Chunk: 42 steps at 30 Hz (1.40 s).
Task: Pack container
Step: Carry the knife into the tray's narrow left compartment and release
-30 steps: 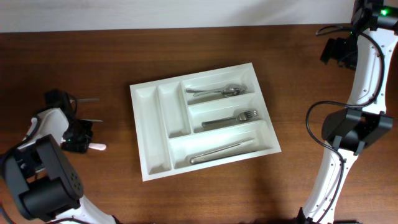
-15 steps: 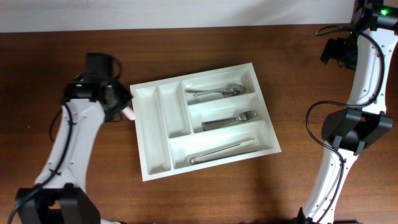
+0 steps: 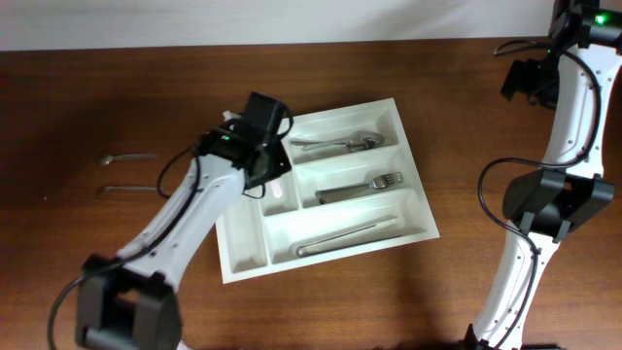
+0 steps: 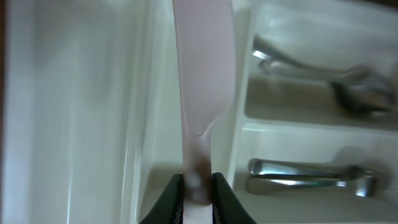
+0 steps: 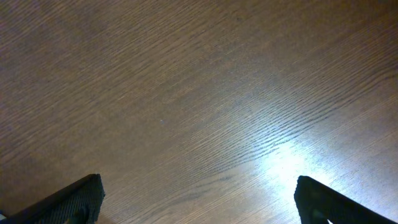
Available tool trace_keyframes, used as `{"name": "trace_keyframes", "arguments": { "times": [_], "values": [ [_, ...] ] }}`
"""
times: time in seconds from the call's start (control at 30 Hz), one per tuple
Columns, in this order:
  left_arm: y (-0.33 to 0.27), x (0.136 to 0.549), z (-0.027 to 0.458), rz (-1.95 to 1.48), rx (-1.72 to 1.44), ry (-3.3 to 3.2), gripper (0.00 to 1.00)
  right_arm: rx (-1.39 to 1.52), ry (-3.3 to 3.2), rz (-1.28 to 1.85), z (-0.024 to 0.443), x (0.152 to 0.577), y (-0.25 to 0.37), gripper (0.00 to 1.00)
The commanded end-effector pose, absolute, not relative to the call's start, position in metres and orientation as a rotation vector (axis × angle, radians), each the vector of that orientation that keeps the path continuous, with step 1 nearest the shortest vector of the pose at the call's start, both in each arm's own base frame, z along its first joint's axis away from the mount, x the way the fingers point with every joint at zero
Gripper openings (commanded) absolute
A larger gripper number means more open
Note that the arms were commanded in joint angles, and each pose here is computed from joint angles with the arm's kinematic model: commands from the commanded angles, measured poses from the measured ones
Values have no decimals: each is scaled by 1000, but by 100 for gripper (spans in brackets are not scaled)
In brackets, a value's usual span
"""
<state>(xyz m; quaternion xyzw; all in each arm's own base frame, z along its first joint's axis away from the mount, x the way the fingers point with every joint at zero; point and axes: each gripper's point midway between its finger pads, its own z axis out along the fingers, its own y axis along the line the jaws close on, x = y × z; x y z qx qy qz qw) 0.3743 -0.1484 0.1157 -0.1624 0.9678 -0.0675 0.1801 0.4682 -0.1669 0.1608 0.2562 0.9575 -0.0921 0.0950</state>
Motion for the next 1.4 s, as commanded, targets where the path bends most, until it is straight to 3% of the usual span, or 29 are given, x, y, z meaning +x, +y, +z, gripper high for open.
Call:
{"name": "trace_keyframes", "arguments": {
  "times": [0.0, 0.07, 0.13, 0.33, 0.47, 0.53, 0.63, 0.73, 0.9, 1.17, 1.37],
  "values": [
    [-148, 378, 92, -124, -432, 2778, 3, 745, 2852, -297, 157, 468, -167, 99],
    [-148, 378, 83, -109, -434, 2795, 3, 745, 2852, -297, 157, 468, -167, 99],
    [-148, 379, 77, -97, -424, 2809, 10, 745, 2852, -297, 157, 468, -167, 99],
    [-152, 386, 79, -104, -344, 2795, 58, 745, 2852, -297, 157, 468, -167, 99],
    [-160, 402, 105, -131, -232, 2756, 92, 745, 2852, -297, 157, 468, -167, 99],
    [-159, 409, 128, -141, -242, 2737, 99, 745, 2852, -297, 157, 468, -167, 99],
    [-136, 414, 160, -95, -346, 2719, 99, 745, 2852, -297, 157, 468, -167, 99],
    [-65, 400, 175, 99, -893, 2635, 99, 745, 2852, -297, 157, 468, -167, 99],
    [16, 364, 154, 131, -1714, 2432, 99, 745, 2852, -297, 157, 468, -167, 99],
    [92, 379, 124, 55, -1975, 2215, 99, 745, 2852, -297, 157, 468, -167, 99],
    [113, 378, 78, 102, -2109, 2230, 99, 745, 2852, -297, 157, 468, -167, 99]
  ]
}}
